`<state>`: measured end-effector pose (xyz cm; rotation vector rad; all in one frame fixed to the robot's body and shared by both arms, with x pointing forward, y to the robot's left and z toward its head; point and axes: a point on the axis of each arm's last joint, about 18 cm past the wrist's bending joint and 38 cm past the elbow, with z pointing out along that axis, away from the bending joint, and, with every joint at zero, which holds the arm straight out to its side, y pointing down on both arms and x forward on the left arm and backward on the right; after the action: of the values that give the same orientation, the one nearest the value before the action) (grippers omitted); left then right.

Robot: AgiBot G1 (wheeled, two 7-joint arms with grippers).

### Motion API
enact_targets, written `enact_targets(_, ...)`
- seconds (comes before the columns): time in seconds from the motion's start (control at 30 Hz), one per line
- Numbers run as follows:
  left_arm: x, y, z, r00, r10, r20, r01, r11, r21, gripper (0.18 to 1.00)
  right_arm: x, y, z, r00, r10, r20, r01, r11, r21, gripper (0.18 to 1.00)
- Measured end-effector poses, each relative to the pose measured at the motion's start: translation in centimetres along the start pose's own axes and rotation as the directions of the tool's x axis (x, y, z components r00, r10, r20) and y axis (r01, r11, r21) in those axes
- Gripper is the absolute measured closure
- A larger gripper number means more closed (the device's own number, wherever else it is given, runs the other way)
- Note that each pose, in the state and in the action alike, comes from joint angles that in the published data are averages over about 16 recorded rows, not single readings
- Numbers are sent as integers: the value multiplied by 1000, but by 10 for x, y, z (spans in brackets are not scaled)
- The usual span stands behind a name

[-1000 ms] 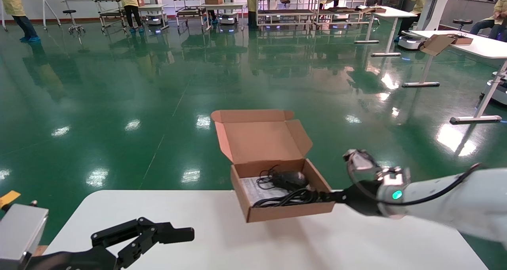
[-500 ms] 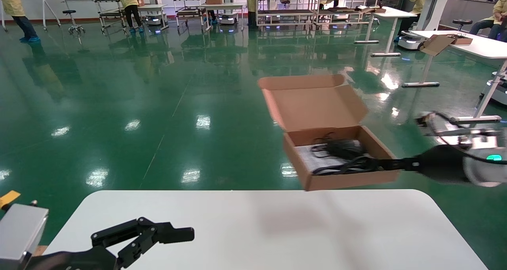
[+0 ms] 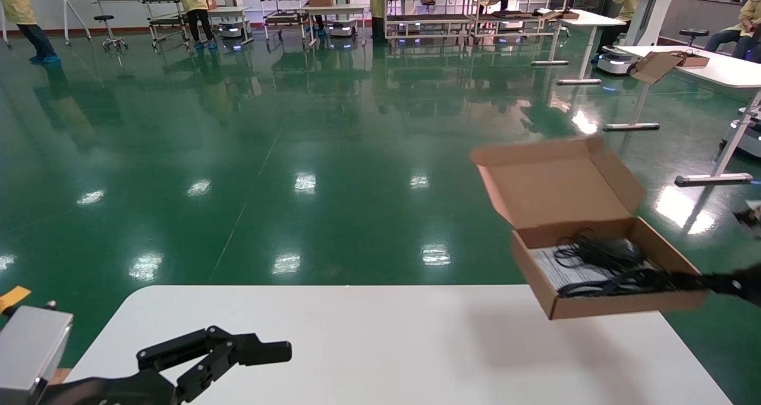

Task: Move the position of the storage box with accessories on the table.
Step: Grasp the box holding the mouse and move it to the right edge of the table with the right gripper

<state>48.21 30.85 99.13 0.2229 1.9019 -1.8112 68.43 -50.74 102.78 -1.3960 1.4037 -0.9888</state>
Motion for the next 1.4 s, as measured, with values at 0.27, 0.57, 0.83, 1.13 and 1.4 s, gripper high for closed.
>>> enact_targets(0.27,0,0,0,1000,0,0,0,1000,0,184,29,35,0,999,15,-48,-17,999,-35,978)
enact_targets(0.57,0,0,0,1000,0,0,0,1000,0,184,48,74,8,995,27,-97,-33,998,-57,978)
enact_targets(0.83,0,0,0,1000,0,0,0,1000,0,184,54,101,19,992,32,-123,-40,997,-65,978)
enact_targets(1.13,0,0,0,1000,0,0,0,1000,0,184,53,113,29,991,17,-134,-25,998,-58,978)
enact_targets(1.4,0,0,0,1000,0,0,0,1000,0,184,48,111,36,990,-14,-142,8,999,-40,972)
